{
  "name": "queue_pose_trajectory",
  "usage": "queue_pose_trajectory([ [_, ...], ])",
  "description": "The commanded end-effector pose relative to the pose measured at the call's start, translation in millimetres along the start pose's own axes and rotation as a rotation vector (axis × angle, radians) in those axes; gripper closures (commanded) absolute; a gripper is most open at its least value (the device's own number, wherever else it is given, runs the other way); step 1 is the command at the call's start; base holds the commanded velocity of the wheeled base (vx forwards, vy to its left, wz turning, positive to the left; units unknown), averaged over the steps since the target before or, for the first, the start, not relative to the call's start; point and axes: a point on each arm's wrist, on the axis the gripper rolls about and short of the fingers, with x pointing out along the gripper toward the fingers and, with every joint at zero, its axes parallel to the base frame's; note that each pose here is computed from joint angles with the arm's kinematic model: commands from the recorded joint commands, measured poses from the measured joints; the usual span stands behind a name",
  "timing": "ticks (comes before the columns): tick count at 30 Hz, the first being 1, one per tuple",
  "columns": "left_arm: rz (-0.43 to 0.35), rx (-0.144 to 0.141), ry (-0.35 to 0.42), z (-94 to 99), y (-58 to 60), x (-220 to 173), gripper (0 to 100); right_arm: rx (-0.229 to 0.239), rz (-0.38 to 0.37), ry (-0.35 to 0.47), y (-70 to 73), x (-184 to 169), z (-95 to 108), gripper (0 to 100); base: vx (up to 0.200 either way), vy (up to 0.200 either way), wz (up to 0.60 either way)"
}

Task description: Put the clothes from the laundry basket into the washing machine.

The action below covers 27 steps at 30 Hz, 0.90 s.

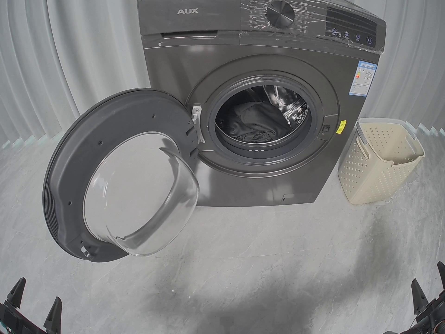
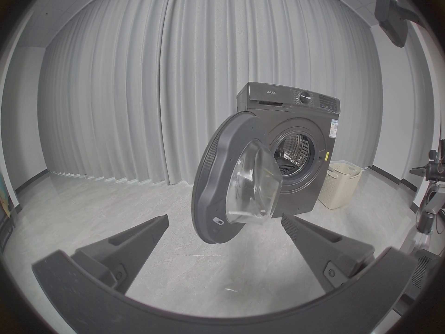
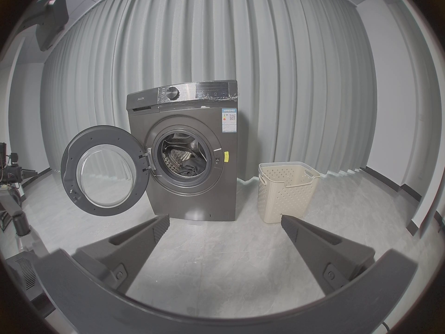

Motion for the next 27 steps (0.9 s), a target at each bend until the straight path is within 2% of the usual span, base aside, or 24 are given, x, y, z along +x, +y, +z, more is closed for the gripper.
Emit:
queue_pose_trajectory([
  [1, 0.001, 0.000, 0.002, -4.8, 0.0, 0.1, 0, 0.000, 0.001, 0.003, 0.0, 0.2, -5.2, 0, 0.000, 0.000, 0.00],
  [4, 0.001, 0.000, 0.002, -4.8, 0.0, 0.1, 0, 0.000, 0.001, 0.003, 0.0, 0.2, -5.2, 0, 0.000, 0.000, 0.00],
  [10, 0.002, 0.000, 0.002, -4.8, 0.0, 0.2, 0, 0.000, 0.001, 0.003, 0.0, 0.2, -5.2, 0, -0.200, 0.000, 0.00],
  [16, 0.014, -0.001, 0.002, -4.8, 0.2, 0.1, 0, 0.000, 0.002, 0.001, 0.0, 0.1, -4.8, 0, 0.000, 0.000, 0.00],
  [18, 0.016, 0.008, 0.002, -4.8, 0.2, 0.1, 0, 0.000, 0.001, 0.003, 0.0, 0.2, -5.2, 0, 0.000, 0.000, 0.00],
  [27, 0.016, 0.000, 0.002, -4.8, 0.2, 0.1, 0, 0.000, 0.001, 0.003, 0.0, 0.2, -5.2, 0, 0.000, 0.000, 0.00],
])
